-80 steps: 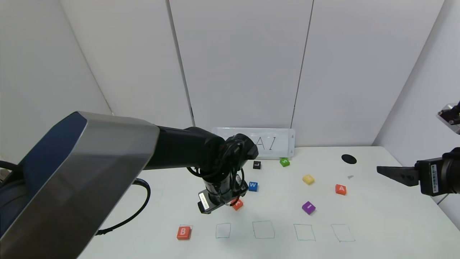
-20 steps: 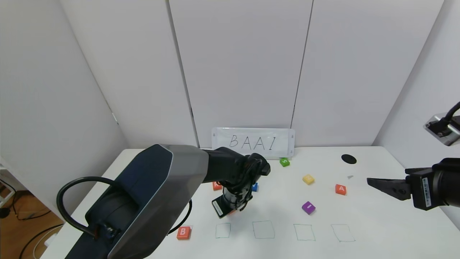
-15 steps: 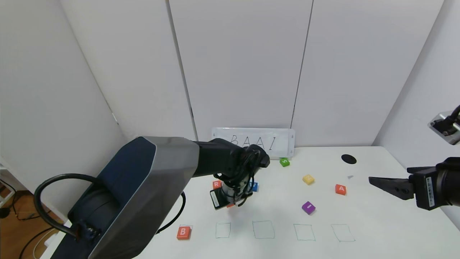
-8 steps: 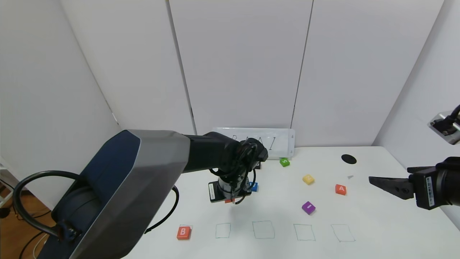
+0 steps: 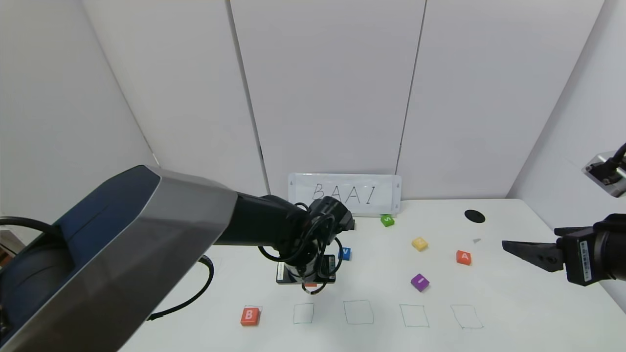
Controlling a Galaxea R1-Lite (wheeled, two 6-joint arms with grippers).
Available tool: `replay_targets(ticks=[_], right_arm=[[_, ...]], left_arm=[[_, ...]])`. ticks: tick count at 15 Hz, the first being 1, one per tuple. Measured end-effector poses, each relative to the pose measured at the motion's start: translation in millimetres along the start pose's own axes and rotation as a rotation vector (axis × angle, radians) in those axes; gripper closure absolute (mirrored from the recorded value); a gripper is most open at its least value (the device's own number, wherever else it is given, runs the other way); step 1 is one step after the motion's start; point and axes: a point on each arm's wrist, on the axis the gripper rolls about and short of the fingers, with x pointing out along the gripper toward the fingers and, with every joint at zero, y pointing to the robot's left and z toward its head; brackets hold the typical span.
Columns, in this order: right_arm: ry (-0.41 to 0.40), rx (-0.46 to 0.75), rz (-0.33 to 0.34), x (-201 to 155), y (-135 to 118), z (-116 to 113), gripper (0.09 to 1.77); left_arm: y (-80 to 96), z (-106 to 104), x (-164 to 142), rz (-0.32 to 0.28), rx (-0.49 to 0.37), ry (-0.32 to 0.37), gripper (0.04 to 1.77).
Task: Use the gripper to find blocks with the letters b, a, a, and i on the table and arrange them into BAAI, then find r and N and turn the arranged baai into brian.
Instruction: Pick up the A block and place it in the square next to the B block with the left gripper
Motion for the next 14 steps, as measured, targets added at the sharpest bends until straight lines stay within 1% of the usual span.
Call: replay_targets(ticks=[1, 4, 6, 8, 12, 14], right_arm=[[0.0, -0.001, 0.0, 0, 0, 0, 0.15], [0.0, 0.0, 0.0, -1, 0, 0, 0.15], [0.002, 0.0, 0.0, 0, 0, 0, 0.15], [0.003, -0.001, 0.001, 0, 0, -1, 0.15], [0.005, -0.004, 0.006, 0, 1, -1, 0.15], [0.004, -0.005, 0.007, 0, 2, -1, 0.15]], left_arm=[[2.6, -3, -3, -0.013, 0.022, -0.011, 1.3], [8.7, -11, -8, -0.016, 0.04, -0.013, 1.3], [17.3, -26, -4, -0.004, 0.063, 0.005, 1.3], [23.3, -38, -3, -0.006, 0.074, 0.008, 1.3], [27.8, -55, -5, 0.003, 0.092, 0.033, 1.3], [27.8, -59, -4, 0.001, 0.087, 0.034, 1.3]])
